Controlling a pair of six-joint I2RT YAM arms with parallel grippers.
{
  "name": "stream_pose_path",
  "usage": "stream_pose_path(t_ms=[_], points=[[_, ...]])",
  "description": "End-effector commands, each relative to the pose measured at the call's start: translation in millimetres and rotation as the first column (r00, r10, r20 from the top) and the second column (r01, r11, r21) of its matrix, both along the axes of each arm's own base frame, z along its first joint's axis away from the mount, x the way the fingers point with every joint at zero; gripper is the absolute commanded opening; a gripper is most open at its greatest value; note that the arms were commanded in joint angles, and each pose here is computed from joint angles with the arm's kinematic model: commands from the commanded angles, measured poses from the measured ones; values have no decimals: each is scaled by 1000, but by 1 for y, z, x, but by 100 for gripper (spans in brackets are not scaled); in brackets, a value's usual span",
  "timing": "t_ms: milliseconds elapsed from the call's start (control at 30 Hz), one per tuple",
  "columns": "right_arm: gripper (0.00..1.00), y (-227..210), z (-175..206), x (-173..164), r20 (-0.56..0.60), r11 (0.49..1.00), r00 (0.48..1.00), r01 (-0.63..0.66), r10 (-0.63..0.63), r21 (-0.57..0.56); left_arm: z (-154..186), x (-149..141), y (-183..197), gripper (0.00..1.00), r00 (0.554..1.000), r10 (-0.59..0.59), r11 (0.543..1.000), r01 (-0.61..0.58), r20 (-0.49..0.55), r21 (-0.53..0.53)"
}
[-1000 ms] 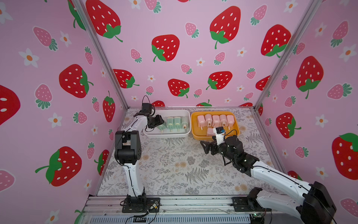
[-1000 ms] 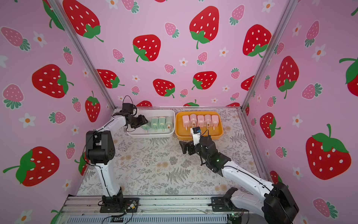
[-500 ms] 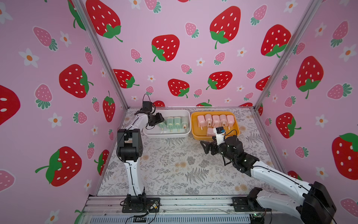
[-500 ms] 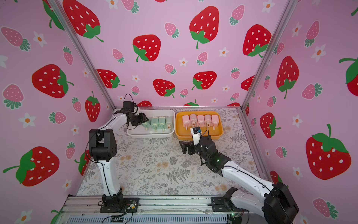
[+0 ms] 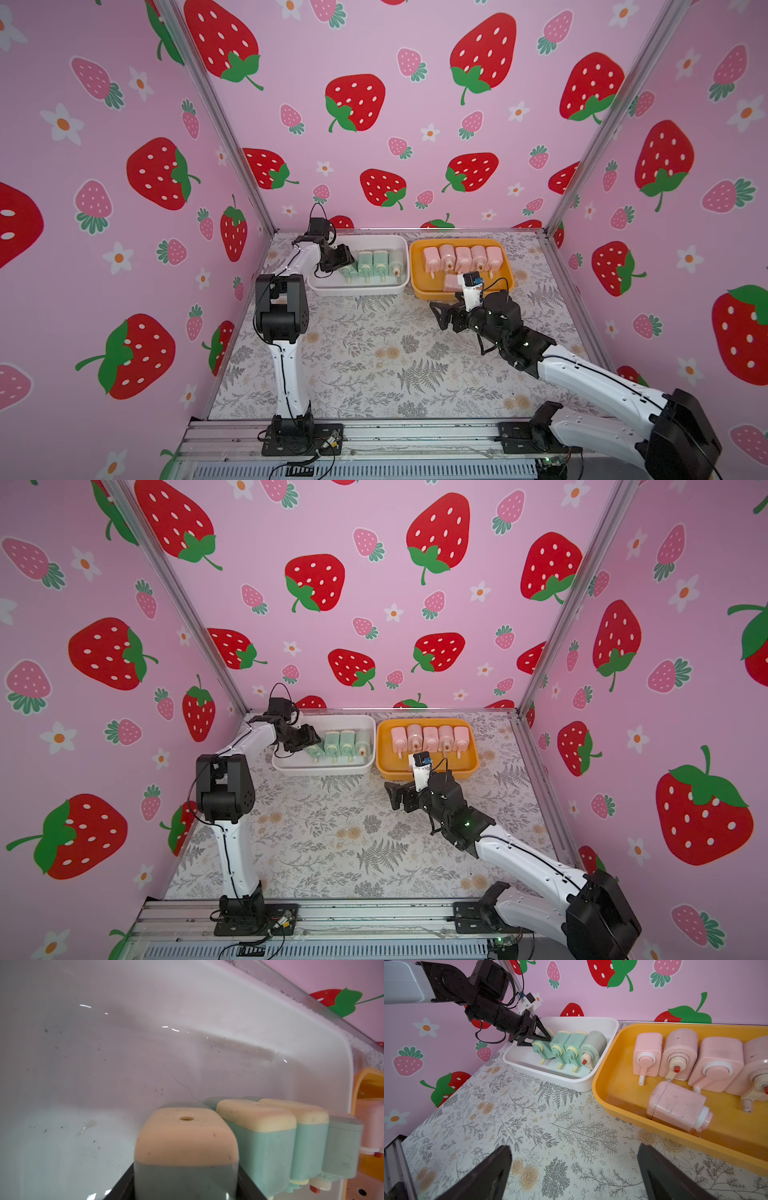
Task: Place the pencil sharpeners by color into the storage box
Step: Place the pencil sharpener in the storage box.
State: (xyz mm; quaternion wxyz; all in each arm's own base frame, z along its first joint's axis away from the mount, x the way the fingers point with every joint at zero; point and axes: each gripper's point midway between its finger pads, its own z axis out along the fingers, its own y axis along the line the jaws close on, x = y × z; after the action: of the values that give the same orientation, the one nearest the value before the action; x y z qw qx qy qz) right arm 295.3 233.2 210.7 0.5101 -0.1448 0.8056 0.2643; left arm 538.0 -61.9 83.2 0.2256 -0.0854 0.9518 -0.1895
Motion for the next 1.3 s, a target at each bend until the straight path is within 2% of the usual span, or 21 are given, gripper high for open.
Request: stream_pose_path(t_ms=[0,333,467,533,833,1133,1267], points=[[100,2,10,1,21,1000,1000,-3,3,7,14,6,-11,9,999,-40,999,40,26,-1],[100,-1,10,-2,18,1000,1000,2,-2,11,11,7,-17,36,999,-52,999,52,12,6],[100,-2,9,-2,18,1000,1000,6,-6,11,14,6,-19,55,997,-75,997,75,10,24],[100,-2,10,-2,18,1000,1000,6,-7,11,16,5,-19,60,997,-77,997,77,18,26],[100,-3,9,-3,15,1000,1000,6,-6,15,12,5,-21,61,997,-75,997,75,6,20],[100,-5,10,-6,18,1000,1000,11,-11,19,1,1,-20,65,997,-71,997,72,-24,23],[100,-7,12,-6,22,1000,1000,17,-17,20,2,1,-21,70,997,-77,997,78,-20,18]])
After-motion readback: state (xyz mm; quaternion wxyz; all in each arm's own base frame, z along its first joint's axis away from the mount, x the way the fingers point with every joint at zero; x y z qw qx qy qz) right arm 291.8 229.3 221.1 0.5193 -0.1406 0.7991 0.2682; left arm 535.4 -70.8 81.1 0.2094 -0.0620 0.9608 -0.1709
